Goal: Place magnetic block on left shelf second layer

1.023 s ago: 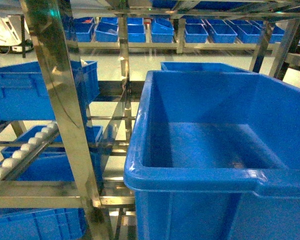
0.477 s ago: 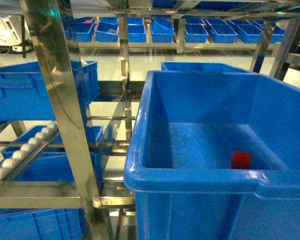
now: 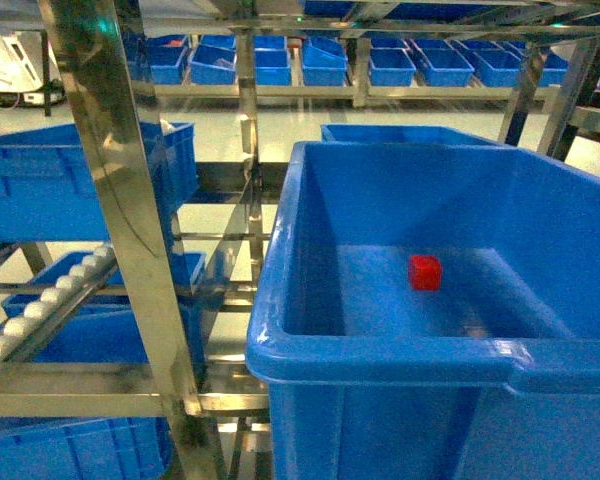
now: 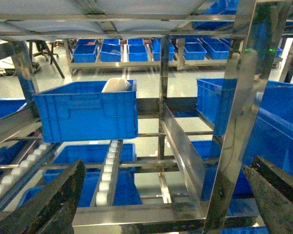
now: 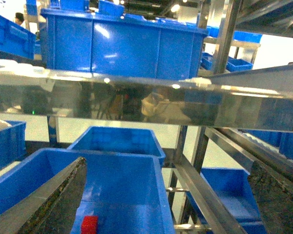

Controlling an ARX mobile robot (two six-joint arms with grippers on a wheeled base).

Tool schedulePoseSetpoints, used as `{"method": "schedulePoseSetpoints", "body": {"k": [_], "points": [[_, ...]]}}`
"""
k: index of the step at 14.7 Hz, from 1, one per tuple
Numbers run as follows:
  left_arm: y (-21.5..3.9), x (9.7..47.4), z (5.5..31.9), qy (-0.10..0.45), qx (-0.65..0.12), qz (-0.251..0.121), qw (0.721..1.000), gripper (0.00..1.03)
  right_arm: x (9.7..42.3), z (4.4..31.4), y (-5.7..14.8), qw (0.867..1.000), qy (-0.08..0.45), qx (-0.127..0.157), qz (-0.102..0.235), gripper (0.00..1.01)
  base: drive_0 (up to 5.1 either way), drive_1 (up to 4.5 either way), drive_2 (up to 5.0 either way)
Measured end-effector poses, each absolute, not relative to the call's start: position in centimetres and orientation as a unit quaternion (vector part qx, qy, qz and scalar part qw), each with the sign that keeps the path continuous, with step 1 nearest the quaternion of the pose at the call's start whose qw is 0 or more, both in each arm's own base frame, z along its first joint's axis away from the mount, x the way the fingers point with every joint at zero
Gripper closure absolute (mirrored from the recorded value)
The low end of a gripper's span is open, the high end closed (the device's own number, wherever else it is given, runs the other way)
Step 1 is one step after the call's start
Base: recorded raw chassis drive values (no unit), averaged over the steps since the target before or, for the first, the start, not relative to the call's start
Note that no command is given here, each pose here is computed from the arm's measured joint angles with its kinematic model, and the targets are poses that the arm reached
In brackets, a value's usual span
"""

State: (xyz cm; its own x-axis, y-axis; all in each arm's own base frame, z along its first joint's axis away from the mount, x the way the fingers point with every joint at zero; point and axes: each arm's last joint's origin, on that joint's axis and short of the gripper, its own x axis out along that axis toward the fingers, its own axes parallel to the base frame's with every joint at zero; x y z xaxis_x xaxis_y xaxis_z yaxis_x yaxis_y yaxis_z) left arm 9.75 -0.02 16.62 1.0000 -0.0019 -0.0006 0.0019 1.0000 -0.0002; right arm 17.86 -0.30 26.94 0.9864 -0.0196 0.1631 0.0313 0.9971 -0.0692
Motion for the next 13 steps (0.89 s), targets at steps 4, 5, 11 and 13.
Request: {"method": "schedulePoseSetpoints", "body": {"k": [4,5,11,13], "points": [[0.0,9.8,16.6,0.0,0.0,-0.001,1.0,0.05,16.3,24.3,0.0,1.0,-0.007,-0.011,0.0,0.38,0.0,0.0,0.0],[0.0,9.8,16.6,0.0,0.0,-0.001,1.0,0.05,15.8,23.2,0.0,1.0,-0.002,-0.009,0.0,0.5,0.0,0.0,0.0],[0.0,9.8,16.6,0.0,0.0,-0.001,1.0,0.05,13.4,19.4,0.0,1.0,0.003,-0.006,0.0,0.99,0.0,0.0,0.0],[0.0,9.8,16.6,0.0,0.0,-0.001,1.0,0.05,12.8,18.8,0.0,1.0,0.0,-0.006,0.0,0.99,0.0,0.0,0.0]]}}
